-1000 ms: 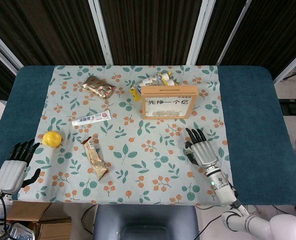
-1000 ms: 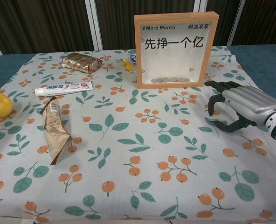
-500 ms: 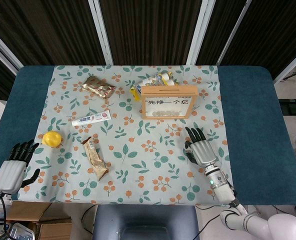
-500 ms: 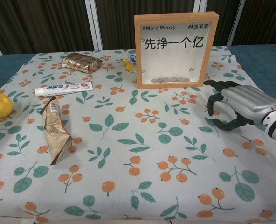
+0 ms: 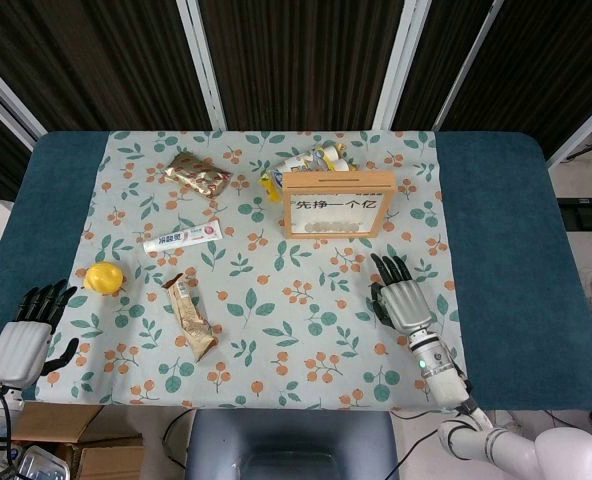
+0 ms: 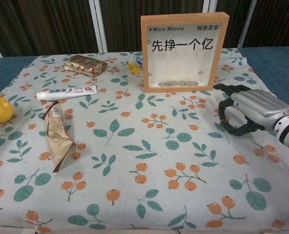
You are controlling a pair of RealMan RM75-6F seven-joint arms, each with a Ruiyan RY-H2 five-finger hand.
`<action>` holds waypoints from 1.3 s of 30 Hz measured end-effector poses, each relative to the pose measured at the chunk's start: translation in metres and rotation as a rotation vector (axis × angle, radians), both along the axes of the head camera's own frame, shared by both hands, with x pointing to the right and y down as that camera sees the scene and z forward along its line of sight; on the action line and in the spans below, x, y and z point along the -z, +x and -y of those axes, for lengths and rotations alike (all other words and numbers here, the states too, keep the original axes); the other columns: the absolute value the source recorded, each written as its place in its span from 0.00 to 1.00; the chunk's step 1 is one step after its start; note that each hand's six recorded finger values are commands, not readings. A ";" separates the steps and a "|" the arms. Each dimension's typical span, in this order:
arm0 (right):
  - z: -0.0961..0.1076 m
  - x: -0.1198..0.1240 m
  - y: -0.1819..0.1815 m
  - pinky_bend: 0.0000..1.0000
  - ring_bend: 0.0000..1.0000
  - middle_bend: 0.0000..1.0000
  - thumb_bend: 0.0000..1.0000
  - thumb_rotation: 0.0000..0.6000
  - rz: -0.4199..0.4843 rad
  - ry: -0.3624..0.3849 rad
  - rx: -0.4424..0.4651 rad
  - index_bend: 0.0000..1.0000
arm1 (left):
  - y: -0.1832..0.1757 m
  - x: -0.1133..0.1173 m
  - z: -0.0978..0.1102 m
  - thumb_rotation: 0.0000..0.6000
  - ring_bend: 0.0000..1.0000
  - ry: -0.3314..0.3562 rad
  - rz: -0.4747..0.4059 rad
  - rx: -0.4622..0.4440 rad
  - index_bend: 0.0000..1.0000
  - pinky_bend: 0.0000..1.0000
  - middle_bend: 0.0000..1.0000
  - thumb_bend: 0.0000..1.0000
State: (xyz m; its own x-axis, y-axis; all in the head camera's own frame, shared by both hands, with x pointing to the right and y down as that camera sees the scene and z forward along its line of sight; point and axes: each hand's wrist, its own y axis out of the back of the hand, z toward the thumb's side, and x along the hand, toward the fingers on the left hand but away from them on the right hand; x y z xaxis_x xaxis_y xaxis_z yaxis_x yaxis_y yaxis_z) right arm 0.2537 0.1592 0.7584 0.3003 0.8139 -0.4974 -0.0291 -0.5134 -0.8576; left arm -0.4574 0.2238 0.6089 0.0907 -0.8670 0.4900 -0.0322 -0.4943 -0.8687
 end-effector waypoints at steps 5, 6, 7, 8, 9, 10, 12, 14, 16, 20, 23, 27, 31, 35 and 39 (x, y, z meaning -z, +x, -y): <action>0.002 0.002 0.001 0.00 0.00 0.12 0.61 1.00 0.005 0.008 -0.005 0.70 | 0.000 0.000 0.000 1.00 0.00 0.001 0.000 -0.001 0.00 0.00 0.00 0.38; 0.002 0.004 0.002 0.00 0.00 0.12 0.61 1.00 0.007 0.012 -0.006 0.70 | 0.000 0.000 0.000 1.00 0.00 0.001 0.000 -0.001 0.00 0.00 0.00 0.38; 0.003 0.005 0.002 0.00 0.00 0.12 0.61 1.00 0.010 0.016 -0.008 0.70 | 0.000 0.000 0.000 1.00 0.00 0.001 0.001 0.000 0.00 0.00 0.00 0.38; 0.004 0.007 0.002 0.00 0.00 0.12 0.61 1.00 0.014 0.022 -0.010 0.70 | 0.000 0.000 0.000 1.00 0.00 0.001 0.000 0.000 0.00 0.00 0.00 0.38; 0.005 0.010 0.003 0.00 0.00 0.12 0.61 1.00 0.021 0.031 -0.014 0.70 | 0.000 0.001 -0.001 1.00 0.00 0.002 0.001 0.000 0.00 0.00 0.00 0.38; 0.007 0.013 0.003 0.00 0.00 0.12 0.61 1.00 0.027 0.040 -0.017 0.70 | 0.000 0.001 0.000 1.00 0.00 0.003 0.001 0.000 0.00 0.00 0.00 0.38; 0.013 0.022 0.005 0.00 0.00 0.12 0.61 1.00 0.044 0.070 -0.027 0.70 | 0.000 0.001 0.000 1.00 0.00 0.005 0.000 -0.002 0.00 0.00 0.00 0.38; 0.019 0.033 0.008 0.00 0.00 0.12 0.61 1.00 0.061 0.104 -0.036 0.70 | 0.001 0.002 0.000 1.00 0.00 0.006 -0.002 -0.003 0.00 0.00 0.00 0.38; 0.028 0.048 0.011 0.00 0.00 0.12 0.61 1.00 0.081 0.147 -0.047 0.70 | 0.002 0.003 0.000 1.00 0.00 0.008 -0.004 -0.005 0.00 0.00 0.00 0.38; 0.045 0.081 0.017 0.00 0.00 0.12 0.62 1.00 0.115 0.233 -0.062 0.70 | 0.003 0.003 0.001 1.00 0.00 0.010 -0.009 -0.007 0.00 0.00 0.00 0.38; 0.059 0.108 0.018 0.00 0.00 0.12 0.61 1.00 0.132 0.296 -0.068 0.70 | 0.004 0.004 0.001 1.00 0.00 0.011 -0.013 -0.008 0.00 0.00 0.00 0.38; 0.087 0.144 0.016 0.00 0.00 0.13 0.62 1.00 0.135 0.382 -0.083 0.71 | 0.004 0.006 0.001 1.00 0.00 0.018 -0.021 -0.011 0.00 0.00 0.00 0.38; 0.120 0.166 0.009 0.00 0.00 0.13 0.62 1.00 0.110 0.437 -0.110 0.71 | 0.005 0.008 0.001 1.00 0.00 0.021 -0.028 -0.012 0.00 0.00 0.00 0.38; 0.150 0.174 -0.005 0.00 0.00 0.13 0.62 1.00 0.078 0.440 -0.120 0.71 | 0.006 0.008 0.001 1.00 0.00 0.022 -0.033 -0.014 0.00 0.00 0.00 0.37; 0.173 0.170 -0.023 0.00 0.00 0.13 0.62 1.00 0.027 0.401 -0.124 0.71 | 0.007 0.009 0.000 1.00 0.00 0.023 -0.034 -0.014 0.00 0.00 0.00 0.38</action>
State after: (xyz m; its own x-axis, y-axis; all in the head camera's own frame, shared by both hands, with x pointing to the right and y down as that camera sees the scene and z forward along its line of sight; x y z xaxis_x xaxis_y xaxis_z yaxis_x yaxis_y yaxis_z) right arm 0.2312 -0.0137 0.5879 0.1967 0.9722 -0.1269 0.0370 -0.1367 -0.9899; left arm -0.4508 0.2234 0.5997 0.1195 -0.8763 0.4668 -0.0549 -0.4753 -0.8781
